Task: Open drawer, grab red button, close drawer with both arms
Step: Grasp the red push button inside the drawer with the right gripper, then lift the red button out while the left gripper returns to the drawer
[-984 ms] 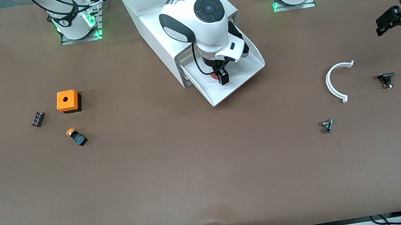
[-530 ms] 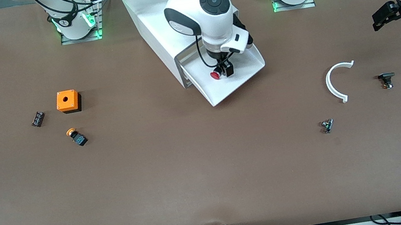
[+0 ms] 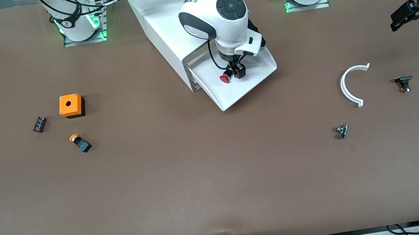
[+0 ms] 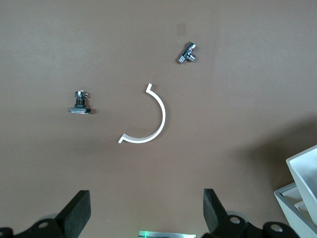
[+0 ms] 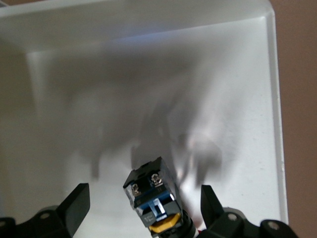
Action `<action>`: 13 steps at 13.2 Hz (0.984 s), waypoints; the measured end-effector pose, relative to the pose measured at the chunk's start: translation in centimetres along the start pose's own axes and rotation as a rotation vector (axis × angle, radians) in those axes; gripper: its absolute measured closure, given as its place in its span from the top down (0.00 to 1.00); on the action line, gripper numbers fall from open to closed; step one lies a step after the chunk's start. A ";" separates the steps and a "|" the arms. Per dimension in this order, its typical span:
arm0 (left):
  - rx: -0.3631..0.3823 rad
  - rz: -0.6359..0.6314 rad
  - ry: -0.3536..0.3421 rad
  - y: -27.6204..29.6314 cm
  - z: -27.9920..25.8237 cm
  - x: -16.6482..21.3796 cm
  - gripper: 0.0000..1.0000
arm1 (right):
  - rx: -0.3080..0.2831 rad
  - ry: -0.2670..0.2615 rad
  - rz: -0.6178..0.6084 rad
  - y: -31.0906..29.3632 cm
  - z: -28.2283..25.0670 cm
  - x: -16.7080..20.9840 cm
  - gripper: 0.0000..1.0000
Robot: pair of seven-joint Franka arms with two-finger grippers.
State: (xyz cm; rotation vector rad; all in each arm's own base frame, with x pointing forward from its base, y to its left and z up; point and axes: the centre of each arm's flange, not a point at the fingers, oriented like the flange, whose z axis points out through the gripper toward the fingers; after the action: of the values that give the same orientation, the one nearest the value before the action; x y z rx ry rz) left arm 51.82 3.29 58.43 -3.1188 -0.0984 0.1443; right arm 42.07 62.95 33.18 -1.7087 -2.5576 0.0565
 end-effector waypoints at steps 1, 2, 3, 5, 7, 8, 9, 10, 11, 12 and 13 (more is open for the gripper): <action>-0.001 0.000 0.002 0.0 0.0 0.0 1.00 | -0.001 -0.005 -0.007 -0.1 0.2 0.2 0.96; -0.002 0.000 0.004 0.0 0.0 0.0 1.00 | 0.000 -0.009 -0.013 -0.2 0.5 0.4 0.85; -0.002 0.000 0.006 0.0 -0.1 0.0 1.00 | 0.000 -0.011 -0.016 -0.3 0.7 0.6 0.84; -0.003 0.000 0.010 0.0 -0.1 0.1 1.00 | -0.006 -0.017 -0.027 -0.5 0.8 1.0 0.66; -0.003 0.001 0.013 0.1 -0.2 0.1 1.00 | -0.019 -0.024 -0.040 -0.8 0.6 1.5 0.56; -0.003 0.001 0.015 0.1 -0.2 0.2 1.00 | -0.022 -0.023 -0.041 -0.8 0.5 1.6 0.46; -0.003 0.004 0.018 0.2 -0.2 0.2 1.00 | -0.025 -0.020 -0.041 -0.8 0.3 1.7 0.36; -0.003 0.007 0.023 0.4 -0.3 0.4 1.00 | -0.032 -0.016 -0.041 -0.7 0.2 1.7 0.33; -0.003 0.010 0.025 0.5 -0.3 0.5 1.00 | -0.043 -0.007 -0.040 -0.5 -0.1 1.8 0.33; -0.003 0.016 0.025 0.8 -0.3 0.6 1.00 | -0.054 0.001 -0.038 -0.3 -0.3 1.7 0.33; -0.004 0.022 0.024 1.1 -0.2 0.8 1.00 | -0.065 0.009 -0.035 -0.1 -0.6 1.6 0.33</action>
State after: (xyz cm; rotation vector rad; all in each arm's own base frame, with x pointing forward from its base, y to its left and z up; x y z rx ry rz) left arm 52.68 2.20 58.50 -3.1250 -0.0635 0.1069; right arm 41.41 64.43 33.86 -1.6802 -2.6100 -0.0363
